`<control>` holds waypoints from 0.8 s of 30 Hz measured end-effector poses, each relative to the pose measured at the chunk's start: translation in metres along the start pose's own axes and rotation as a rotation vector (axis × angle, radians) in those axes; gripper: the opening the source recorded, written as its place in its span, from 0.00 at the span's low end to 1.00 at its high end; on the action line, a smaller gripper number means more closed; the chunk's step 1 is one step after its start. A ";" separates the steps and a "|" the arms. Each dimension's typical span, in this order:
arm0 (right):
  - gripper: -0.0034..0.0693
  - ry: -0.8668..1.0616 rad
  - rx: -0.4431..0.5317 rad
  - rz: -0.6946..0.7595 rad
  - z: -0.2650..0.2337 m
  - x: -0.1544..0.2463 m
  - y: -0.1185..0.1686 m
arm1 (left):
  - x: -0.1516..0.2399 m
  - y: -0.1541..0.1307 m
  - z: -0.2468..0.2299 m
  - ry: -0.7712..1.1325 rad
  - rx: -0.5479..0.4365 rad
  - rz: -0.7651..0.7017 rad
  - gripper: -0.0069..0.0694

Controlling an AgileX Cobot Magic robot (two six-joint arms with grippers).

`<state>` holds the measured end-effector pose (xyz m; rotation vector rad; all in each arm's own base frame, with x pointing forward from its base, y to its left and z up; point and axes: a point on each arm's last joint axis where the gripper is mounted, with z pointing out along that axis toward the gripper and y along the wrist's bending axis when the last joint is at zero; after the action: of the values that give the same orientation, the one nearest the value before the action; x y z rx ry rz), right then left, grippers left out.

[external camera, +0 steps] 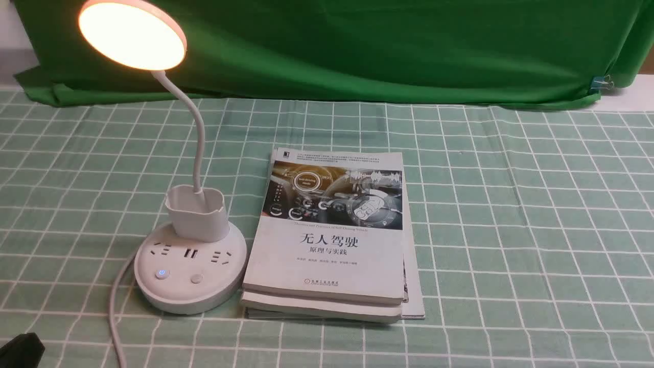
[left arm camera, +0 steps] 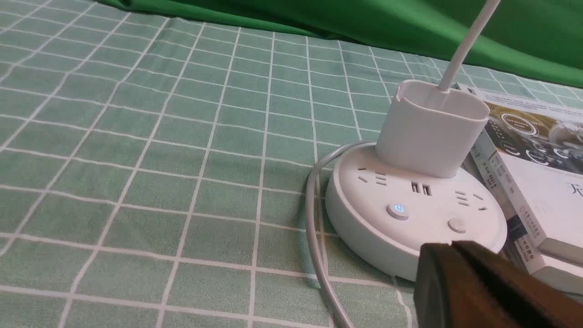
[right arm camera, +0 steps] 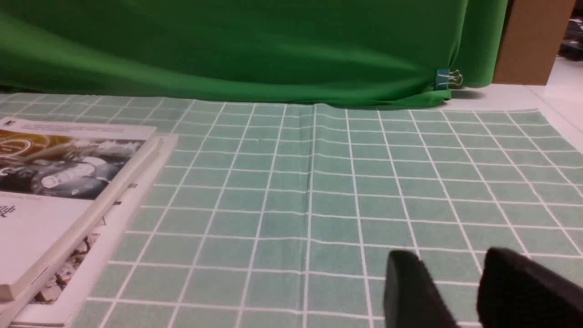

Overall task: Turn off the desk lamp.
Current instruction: Use the left arm to press the button switch on the lamp holder

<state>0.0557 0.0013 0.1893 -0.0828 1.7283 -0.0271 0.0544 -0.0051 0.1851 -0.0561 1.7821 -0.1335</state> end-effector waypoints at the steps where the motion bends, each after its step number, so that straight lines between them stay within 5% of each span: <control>1: 0.38 0.000 0.000 0.000 0.000 0.000 0.000 | 0.000 0.000 0.000 0.000 0.000 0.000 0.09; 24: 0.38 0.000 0.000 0.000 0.000 0.000 0.000 | -0.002 0.000 0.000 -0.025 0.006 -0.034 0.09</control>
<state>0.0557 0.0013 0.1893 -0.0828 1.7283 -0.0271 0.0549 -0.0053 0.1874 -0.0833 1.7561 -0.1613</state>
